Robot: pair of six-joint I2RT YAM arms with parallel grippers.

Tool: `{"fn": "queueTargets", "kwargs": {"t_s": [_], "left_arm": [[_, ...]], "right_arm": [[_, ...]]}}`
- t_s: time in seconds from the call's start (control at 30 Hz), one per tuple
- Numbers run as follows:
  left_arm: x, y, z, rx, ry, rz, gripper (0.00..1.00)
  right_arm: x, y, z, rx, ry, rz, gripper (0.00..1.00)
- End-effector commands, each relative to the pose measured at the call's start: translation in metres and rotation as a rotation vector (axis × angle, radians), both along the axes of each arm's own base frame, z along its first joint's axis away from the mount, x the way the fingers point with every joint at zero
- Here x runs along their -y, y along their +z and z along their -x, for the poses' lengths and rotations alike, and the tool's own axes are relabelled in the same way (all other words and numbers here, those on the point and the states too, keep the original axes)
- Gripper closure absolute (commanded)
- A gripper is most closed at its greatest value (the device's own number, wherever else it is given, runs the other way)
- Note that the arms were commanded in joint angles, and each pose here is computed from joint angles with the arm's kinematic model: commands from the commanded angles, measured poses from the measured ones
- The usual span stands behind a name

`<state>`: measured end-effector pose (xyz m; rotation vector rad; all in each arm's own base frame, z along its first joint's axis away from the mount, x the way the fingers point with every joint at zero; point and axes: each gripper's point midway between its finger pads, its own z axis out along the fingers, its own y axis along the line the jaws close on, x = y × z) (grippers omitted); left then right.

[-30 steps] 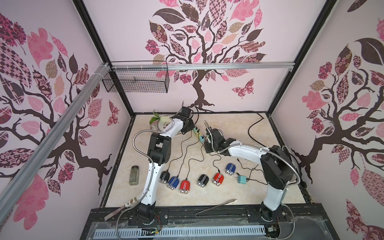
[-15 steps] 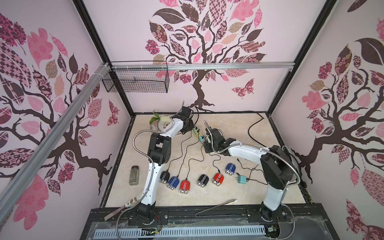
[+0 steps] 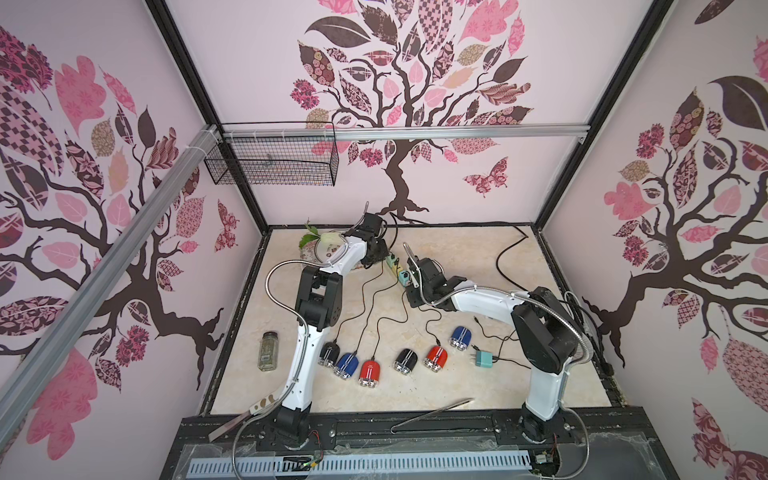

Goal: Unplug the electric shaver
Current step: Remove the plug from the socket.

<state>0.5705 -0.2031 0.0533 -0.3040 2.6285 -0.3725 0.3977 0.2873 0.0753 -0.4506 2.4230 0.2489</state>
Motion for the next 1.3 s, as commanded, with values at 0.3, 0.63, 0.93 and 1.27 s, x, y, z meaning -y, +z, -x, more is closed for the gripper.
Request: {"fn": "queueTargets", "kwargs": {"t_s": [0.3, 0.63, 0.93, 1.27], "left_arm": [[0.006, -0.003, -0.006, -0.001, -0.002, 0.006, 0.81], [0.004, -0.009, -0.004, -0.013, -0.001, -0.008, 0.82], [0.001, -0.015, -0.004, -0.022, 0.008, -0.018, 0.83], [0.002, -0.013, -0.005, -0.017, 0.012, -0.012, 0.83]], "right_arm": [[-0.011, 0.009, -0.021, 0.057, 0.034, 0.013, 0.59], [-0.008, 0.016, -0.02, 0.083, 0.041, 0.02, 0.71], [-0.006, 0.042, -0.019, 0.138, 0.042, -0.006, 0.71], [-0.009, 0.057, -0.019, 0.19, 0.046, 0.019, 0.71]]}}
